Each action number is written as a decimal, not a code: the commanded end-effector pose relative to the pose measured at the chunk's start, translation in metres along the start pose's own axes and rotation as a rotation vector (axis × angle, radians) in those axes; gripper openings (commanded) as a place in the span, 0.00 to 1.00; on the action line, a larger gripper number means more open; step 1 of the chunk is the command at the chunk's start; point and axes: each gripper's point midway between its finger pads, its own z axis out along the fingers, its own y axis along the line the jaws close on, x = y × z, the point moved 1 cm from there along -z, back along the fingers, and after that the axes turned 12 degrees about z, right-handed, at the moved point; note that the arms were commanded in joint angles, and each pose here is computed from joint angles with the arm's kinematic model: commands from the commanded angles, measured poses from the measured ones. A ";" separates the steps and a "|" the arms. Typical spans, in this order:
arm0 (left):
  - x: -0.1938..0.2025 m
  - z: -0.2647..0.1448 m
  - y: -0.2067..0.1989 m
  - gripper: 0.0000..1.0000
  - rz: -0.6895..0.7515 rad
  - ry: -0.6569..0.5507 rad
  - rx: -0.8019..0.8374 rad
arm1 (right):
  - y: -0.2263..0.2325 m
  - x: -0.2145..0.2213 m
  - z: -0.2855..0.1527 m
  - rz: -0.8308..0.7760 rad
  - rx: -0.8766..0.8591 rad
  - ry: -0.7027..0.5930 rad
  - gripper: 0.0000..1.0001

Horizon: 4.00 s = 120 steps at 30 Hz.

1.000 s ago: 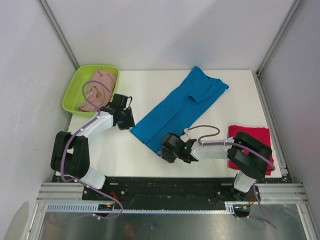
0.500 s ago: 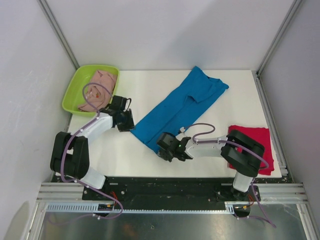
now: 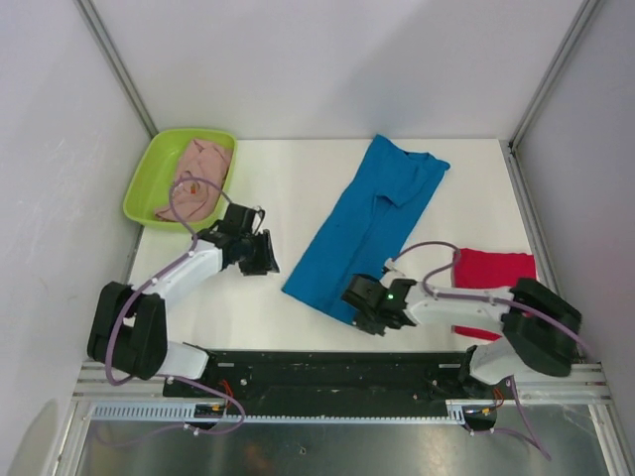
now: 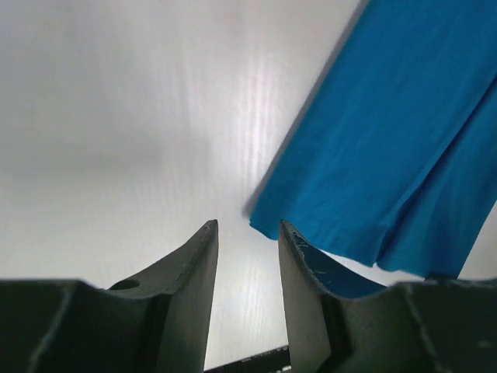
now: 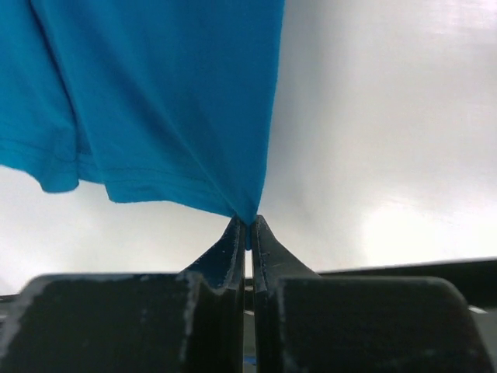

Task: Fold and stack the t-shirts
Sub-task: Rotate the tshirt 80 degrees, then grab the bottom of the folded rectangular tshirt with both arms

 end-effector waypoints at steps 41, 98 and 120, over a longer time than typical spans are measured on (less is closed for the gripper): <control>0.119 0.019 -0.097 0.39 0.240 0.225 0.089 | -0.117 -0.038 -0.052 0.042 0.024 0.102 0.48; 0.122 0.023 -0.113 0.19 0.220 0.235 0.146 | -0.122 -0.028 -0.032 0.130 -0.046 0.137 0.13; 0.082 -0.020 -0.151 0.00 0.188 0.097 0.290 | -0.092 -0.045 -0.074 0.120 -0.146 0.088 0.01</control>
